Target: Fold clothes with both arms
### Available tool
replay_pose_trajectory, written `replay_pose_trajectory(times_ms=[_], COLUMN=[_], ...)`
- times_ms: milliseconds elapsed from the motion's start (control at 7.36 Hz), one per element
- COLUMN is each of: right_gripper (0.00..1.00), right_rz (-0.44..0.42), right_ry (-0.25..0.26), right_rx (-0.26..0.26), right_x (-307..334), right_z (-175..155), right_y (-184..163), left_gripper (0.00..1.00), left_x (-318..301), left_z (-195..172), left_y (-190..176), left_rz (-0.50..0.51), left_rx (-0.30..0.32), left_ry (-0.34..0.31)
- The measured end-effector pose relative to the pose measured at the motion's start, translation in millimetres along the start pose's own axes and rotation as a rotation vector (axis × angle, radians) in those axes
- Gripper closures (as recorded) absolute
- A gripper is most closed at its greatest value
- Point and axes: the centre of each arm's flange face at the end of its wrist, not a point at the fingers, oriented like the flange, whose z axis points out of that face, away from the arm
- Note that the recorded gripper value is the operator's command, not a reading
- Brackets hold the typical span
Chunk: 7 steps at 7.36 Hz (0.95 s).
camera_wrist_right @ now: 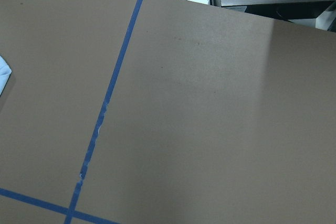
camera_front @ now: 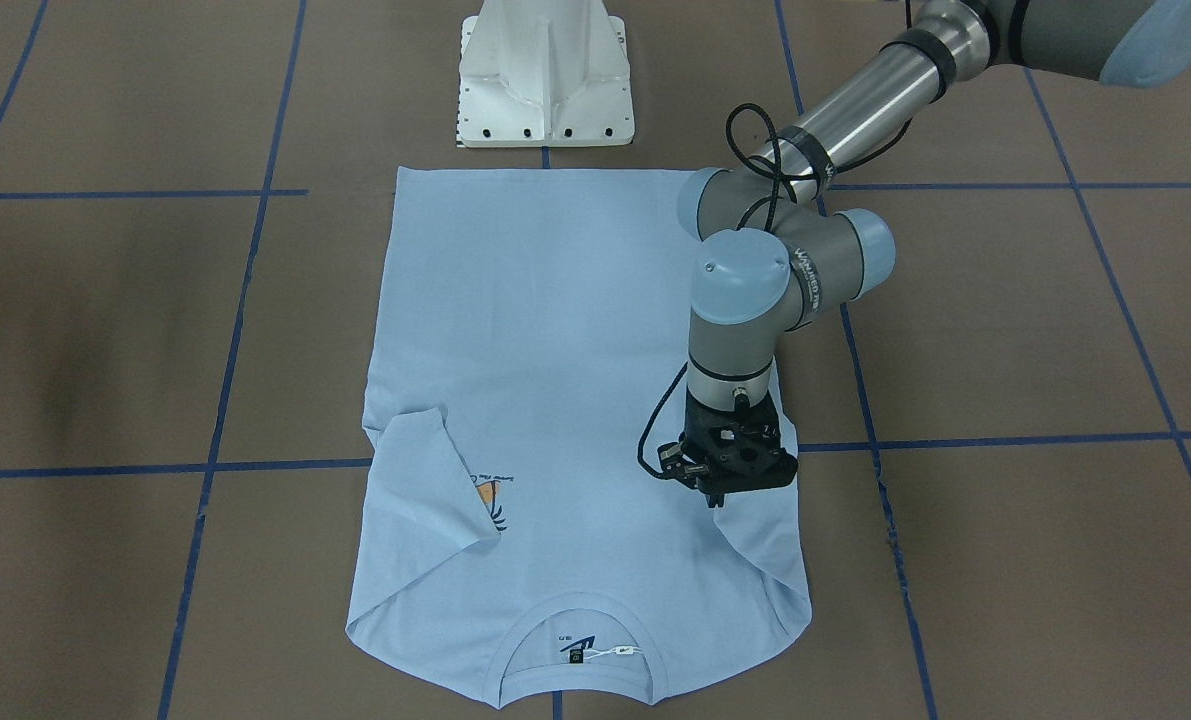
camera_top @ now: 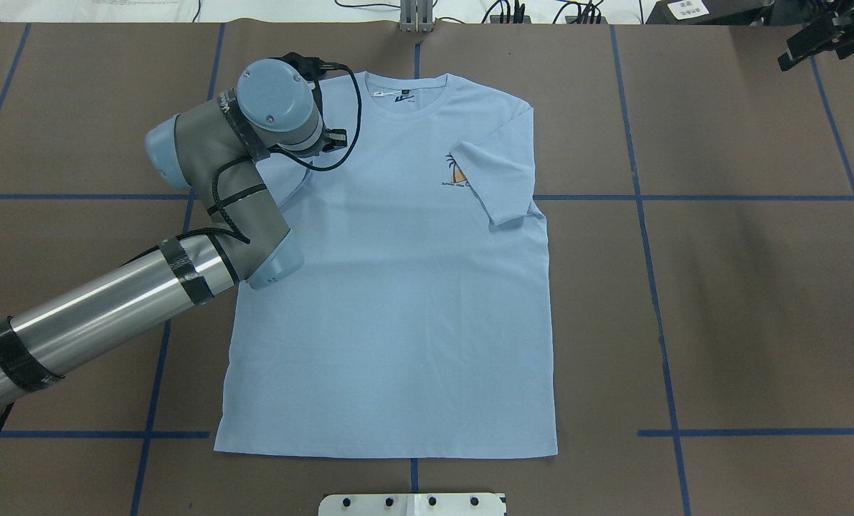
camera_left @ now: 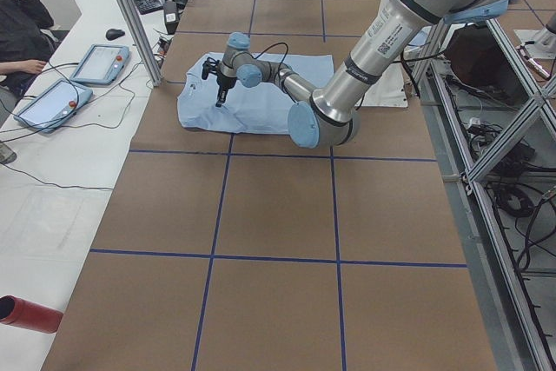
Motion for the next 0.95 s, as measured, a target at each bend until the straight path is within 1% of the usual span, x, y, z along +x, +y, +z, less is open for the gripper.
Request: replay_pose_trajectory(times_ms=[136,272,408,544,680,816,951], right_gripper=[0.00,0.00,0.00,0.00,0.00,0.00,0.00], right_rz=[-0.001,-0.001,-0.001,-0.001,0.006,0.041,0.096], right_ry=[0.000,0.000,-0.001,-0.002,-0.006,-0.019,-0.031], right_rx=[0.000,0.000,0.001,0.002,0.004,0.004,0.007], right_x=[-1,-1,-2,-3,-9,-27,-63], right_z=[0,0,0,-1,-1,1,5], right_y=[0,-1,-1,-1,-1,2,6], left_gripper=[1.00,0.09,0.00,0.00,0.00,0.00,0.00], left_x=[3,5,5,5,6,4,-8], left_z=[2,2,2,-1,-11,-31,-52], left_y=[1,1,1,2,2,7,18], left_rz=[-0.003,-0.004,-0.001,0.010,0.021,0.041,0.065], left_rx=[-0.003,-0.004,-0.004,-0.001,0.008,0.013,0.010], left_ry=[-0.002,-0.002,-0.001,0.010,0.037,0.080,0.126])
